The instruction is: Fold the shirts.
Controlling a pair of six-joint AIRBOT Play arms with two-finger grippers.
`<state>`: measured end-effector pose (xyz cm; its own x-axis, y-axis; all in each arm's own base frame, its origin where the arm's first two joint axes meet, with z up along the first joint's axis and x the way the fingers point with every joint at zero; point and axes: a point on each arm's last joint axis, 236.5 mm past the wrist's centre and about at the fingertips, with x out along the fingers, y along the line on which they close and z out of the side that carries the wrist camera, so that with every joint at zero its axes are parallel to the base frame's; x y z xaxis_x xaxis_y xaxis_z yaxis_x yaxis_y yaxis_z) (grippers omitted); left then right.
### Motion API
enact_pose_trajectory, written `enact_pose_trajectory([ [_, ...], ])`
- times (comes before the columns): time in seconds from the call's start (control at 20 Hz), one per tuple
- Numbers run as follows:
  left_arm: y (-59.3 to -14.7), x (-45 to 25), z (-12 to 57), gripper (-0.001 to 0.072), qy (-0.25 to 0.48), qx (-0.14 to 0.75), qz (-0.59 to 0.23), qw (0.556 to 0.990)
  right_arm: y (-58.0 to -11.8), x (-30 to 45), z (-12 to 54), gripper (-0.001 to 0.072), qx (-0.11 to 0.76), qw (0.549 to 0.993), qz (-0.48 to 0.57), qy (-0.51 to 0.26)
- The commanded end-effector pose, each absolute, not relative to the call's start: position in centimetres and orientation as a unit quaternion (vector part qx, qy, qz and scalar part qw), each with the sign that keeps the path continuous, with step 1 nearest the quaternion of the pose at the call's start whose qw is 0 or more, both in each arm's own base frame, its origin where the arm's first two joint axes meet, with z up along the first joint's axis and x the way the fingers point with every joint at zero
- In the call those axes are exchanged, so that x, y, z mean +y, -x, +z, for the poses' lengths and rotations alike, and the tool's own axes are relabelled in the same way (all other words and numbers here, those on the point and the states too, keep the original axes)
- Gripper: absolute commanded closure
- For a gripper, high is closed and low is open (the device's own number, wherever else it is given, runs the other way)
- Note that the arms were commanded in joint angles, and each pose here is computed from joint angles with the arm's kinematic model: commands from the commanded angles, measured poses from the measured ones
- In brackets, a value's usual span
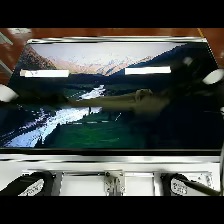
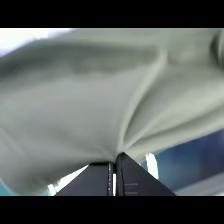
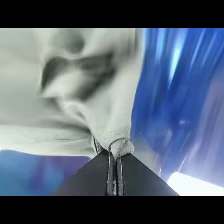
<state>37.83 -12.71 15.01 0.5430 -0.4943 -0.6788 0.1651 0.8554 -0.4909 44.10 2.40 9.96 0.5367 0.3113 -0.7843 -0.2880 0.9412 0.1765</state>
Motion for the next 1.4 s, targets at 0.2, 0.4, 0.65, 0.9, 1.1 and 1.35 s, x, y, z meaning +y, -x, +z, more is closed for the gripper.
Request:
enact_pose_trajectory([
  [0.2,-24.9,-8.1,54.8,0.0673,0.075,-0.018,-0.176,0.981,-29.0,1.7,51.4,0.0647,-0.077,0.993,0.05,0.069],
  [0.4,-20.2,-8.2,54.9,0.0673,0.065,-0.03,-0.178,0.981,-21.9,2.8,54.3,0.0647,-0.132,0.988,0.049,0.059],
  [0.65,-22.7,-6.7,48.3,0.0673,0.053,0.077,-0.14,0.986,-22.8,2.0,52.1,0.0647,-0.082,0.994,0.036,0.065],
  [0.9,-29.9,-5.0,37.7,0.0672,0.055,0.223,-0.096,0.968,-32.4,-0.9,38.1,0.0647,0.193,0.978,0.03,0.073],
  [1.1,-35.2,-5.0,22.6,0.0672,0.075,0.404,-0.081,0.908,-39.7,-0.9,23.0,0.0647,0.428,0.901,0.066,-0.008],
  [1.35,-40.7,-5.1,7.0,0.0672,0.111,0.544,-0.053,0.83,-51.8,0.9,8.2,0.0647,0.483,0.858,0.09,-0.149],
])
